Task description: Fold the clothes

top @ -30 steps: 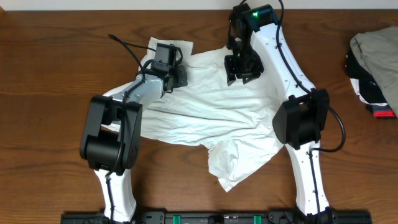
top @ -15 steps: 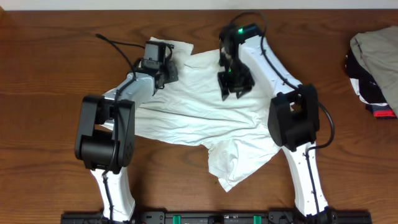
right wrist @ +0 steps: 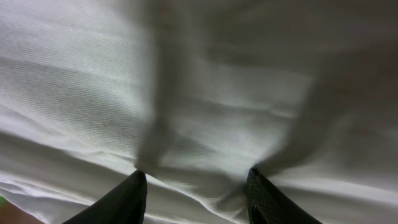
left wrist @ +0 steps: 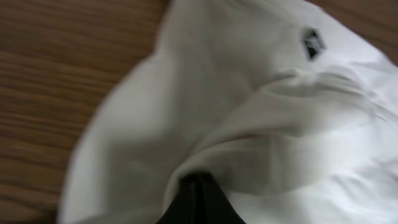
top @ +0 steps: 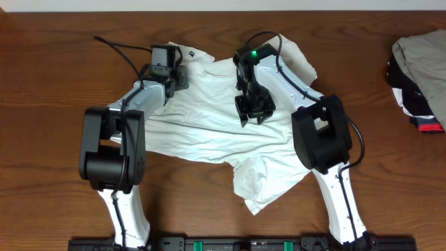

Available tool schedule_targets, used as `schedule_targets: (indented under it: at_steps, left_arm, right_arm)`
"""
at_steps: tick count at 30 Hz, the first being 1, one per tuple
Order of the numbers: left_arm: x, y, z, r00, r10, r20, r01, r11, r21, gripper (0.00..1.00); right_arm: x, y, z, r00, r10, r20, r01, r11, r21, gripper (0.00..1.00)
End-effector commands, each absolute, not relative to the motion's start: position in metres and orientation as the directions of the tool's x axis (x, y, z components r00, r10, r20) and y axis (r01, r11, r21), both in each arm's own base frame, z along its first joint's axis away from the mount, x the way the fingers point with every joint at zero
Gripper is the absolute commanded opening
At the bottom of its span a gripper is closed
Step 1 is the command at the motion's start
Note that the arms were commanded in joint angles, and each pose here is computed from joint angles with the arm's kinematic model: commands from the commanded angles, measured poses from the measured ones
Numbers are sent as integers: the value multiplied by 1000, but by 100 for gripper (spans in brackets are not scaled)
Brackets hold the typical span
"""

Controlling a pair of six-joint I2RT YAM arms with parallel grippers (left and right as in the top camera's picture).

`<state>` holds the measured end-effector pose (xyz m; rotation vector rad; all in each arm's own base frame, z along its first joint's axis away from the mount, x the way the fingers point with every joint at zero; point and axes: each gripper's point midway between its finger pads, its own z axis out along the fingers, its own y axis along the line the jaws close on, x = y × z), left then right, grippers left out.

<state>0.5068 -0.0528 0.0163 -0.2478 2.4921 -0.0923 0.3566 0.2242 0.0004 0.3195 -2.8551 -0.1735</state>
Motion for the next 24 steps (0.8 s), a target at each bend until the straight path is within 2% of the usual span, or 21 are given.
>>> schedule_targets:
  at_steps: [1, 17, 21, 24]
  left_arm:
    - [514, -25, 17, -778, -155, -609, -181, 983, -20, 6]
    - [507, 74, 22, -746, -260, -613, -353, 935, 32, 6]
    - [509, 69, 57, -711, -260, -654, -350, 937, 7, 6]
    - [510, 37, 98, -690, -246, -681, -250, 964, -96, 6]
  right_arm:
    - [344, 222, -18, -932, -212, 295, -179, 975, 135, 50]
    - [331, 216, -40, -925, -197, 324, -166, 979, 122, 50]
    - [331, 216, -42, -926, -198, 320, -167, 978, 124, 51]
    - [332, 216, -42, -927, -199, 317, -167, 978, 125, 52]
